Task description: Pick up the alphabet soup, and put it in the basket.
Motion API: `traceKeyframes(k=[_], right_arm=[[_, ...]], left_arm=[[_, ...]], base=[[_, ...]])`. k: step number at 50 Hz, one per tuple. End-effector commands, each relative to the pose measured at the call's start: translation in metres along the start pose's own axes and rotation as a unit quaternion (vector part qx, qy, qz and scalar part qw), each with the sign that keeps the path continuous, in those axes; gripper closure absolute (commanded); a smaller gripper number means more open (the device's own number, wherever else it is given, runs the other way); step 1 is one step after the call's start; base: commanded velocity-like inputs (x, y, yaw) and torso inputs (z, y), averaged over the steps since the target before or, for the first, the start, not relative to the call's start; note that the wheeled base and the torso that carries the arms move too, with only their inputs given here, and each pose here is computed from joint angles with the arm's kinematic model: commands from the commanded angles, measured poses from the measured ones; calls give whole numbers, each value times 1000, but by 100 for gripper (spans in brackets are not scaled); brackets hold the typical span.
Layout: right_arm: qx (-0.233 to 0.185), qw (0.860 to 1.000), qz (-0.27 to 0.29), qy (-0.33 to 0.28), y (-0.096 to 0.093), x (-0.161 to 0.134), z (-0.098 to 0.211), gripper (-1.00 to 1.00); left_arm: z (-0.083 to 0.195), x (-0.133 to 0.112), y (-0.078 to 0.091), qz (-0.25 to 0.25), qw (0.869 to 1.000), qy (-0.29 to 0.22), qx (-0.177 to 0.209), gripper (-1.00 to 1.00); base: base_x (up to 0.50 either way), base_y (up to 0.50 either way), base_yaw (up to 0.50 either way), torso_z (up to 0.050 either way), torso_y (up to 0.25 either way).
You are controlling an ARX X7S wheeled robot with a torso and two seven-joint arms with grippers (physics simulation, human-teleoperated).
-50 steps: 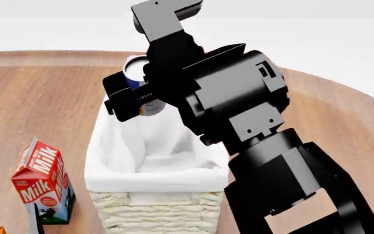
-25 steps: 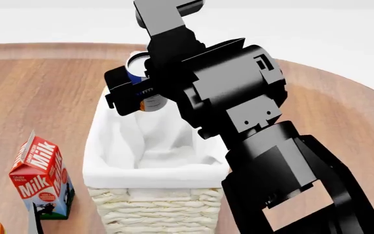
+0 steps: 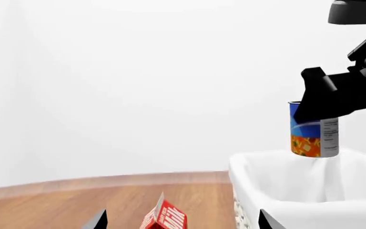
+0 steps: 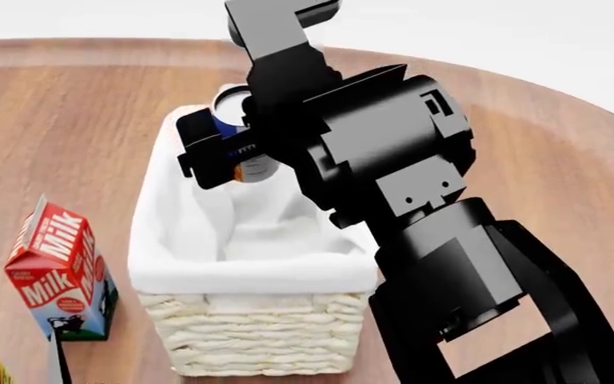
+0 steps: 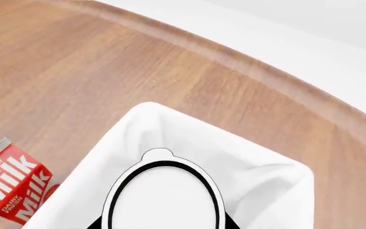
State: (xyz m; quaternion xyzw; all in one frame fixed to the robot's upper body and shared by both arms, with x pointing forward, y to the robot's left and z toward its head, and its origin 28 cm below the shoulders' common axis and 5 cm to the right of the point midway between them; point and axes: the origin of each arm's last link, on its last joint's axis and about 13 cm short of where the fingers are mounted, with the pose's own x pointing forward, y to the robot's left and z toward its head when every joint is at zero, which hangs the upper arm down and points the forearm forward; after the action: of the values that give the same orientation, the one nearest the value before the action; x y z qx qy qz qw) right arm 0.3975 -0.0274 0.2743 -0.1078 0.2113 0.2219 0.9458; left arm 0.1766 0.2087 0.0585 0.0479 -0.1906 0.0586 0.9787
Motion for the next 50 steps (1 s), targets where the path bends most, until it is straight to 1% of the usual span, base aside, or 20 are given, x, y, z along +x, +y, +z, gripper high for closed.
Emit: traceKeyframes(k=[1,50], right_arm=[[-7,1000,-4,-8,-2,0,4,100],[-24,1000,-1,-5,3,2,1,100]], left_arm=[[-1,1,0,-2,1000,3,0,-100],[0,1,1,6,1000,1,-2,-100]], base=[[0,0,0,0,-74],[0,0,0,0,-75]])
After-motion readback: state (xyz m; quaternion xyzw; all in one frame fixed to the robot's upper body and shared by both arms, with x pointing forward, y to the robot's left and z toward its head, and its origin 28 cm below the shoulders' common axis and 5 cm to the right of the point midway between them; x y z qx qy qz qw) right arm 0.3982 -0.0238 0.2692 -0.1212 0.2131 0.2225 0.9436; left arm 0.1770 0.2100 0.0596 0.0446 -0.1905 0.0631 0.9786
